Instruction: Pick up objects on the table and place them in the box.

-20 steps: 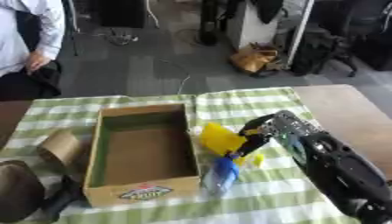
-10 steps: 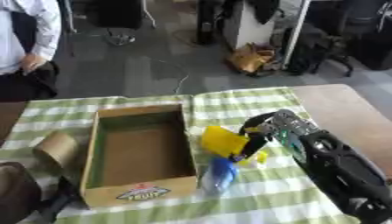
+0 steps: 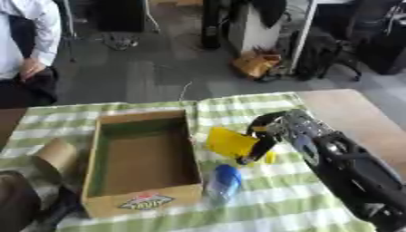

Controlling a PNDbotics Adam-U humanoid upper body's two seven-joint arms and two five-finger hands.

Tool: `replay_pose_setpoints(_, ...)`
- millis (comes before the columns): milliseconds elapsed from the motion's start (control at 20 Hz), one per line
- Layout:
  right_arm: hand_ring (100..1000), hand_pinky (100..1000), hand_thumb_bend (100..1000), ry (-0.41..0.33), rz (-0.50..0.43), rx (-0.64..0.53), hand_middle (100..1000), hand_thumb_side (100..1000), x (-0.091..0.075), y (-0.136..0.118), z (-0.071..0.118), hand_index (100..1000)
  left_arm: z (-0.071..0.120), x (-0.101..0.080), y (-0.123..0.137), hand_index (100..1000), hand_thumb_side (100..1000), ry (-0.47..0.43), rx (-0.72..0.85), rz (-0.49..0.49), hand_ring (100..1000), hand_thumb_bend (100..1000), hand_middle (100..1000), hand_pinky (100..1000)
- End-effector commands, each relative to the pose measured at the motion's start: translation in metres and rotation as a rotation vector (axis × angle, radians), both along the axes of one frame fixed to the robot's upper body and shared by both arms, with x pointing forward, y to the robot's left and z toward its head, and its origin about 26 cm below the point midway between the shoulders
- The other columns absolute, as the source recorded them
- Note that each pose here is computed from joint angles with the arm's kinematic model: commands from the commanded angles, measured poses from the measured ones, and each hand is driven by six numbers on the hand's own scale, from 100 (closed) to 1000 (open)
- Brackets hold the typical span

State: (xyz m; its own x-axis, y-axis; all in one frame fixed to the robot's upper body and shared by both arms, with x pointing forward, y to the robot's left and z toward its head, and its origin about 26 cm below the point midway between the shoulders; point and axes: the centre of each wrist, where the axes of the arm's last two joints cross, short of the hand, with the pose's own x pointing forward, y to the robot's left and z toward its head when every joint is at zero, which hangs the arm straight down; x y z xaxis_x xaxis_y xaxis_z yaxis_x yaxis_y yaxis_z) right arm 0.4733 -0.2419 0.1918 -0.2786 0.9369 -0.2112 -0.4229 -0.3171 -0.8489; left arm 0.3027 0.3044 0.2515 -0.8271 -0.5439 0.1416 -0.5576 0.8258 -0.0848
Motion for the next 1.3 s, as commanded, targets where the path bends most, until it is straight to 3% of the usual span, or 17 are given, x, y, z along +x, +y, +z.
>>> replay_pose_setpoints(50, 500, 415, 100, -0.068, -0.003, 0.000, 302, 661, -0.001, -0.004, 0.027, 469, 0.010, -0.002, 0.000, 808, 1000, -0.030, 0.026, -0.007, 915, 100, 844, 858)
replay_pose_setpoints(300, 500, 409, 100, -0.091, 0.001, 0.018, 298, 651, -0.003, -0.003, 0.036, 466, 0.010, -0.003, 0.000, 809, 1000, -0.029, 0.027, -0.006, 915, 100, 845, 858)
replay_pose_setpoints(850, 501, 403, 100, -0.198, 0.079, 0.037, 295, 623, -0.015, 0.015, 0.088, 465, 0.012, -0.003, 0.001, 809, 1000, -0.029, 0.039, -0.008, 914, 100, 844, 858)
replay_pose_setpoints(950, 502, 405, 100, -0.223, 0.104, 0.036, 296, 535, -0.019, 0.021, 0.100, 465, 0.012, -0.003, 0.001, 809, 1000, -0.029, 0.044, -0.008, 914, 100, 844, 858)
replay_pose_setpoints(1000, 503, 405, 100, -0.232, 0.112, 0.033, 296, 535, -0.021, 0.024, 0.104, 465, 0.012, -0.003, 0.001, 809, 1000, -0.030, 0.045, -0.008, 914, 100, 844, 858)
replay_pose_setpoints(1050, 502, 406, 100, -0.244, 0.123, 0.029, 296, 455, -0.023, 0.028, 0.109, 466, 0.013, -0.003, 0.001, 809, 1000, -0.032, 0.045, -0.008, 914, 100, 844, 858)
replay_pose_setpoints(1300, 503, 408, 100, -0.265, 0.153, 0.034, 296, 449, -0.029, 0.048, 0.122, 466, 0.014, -0.002, -0.001, 809, 1000, -0.035, 0.047, -0.016, 913, 100, 844, 858)
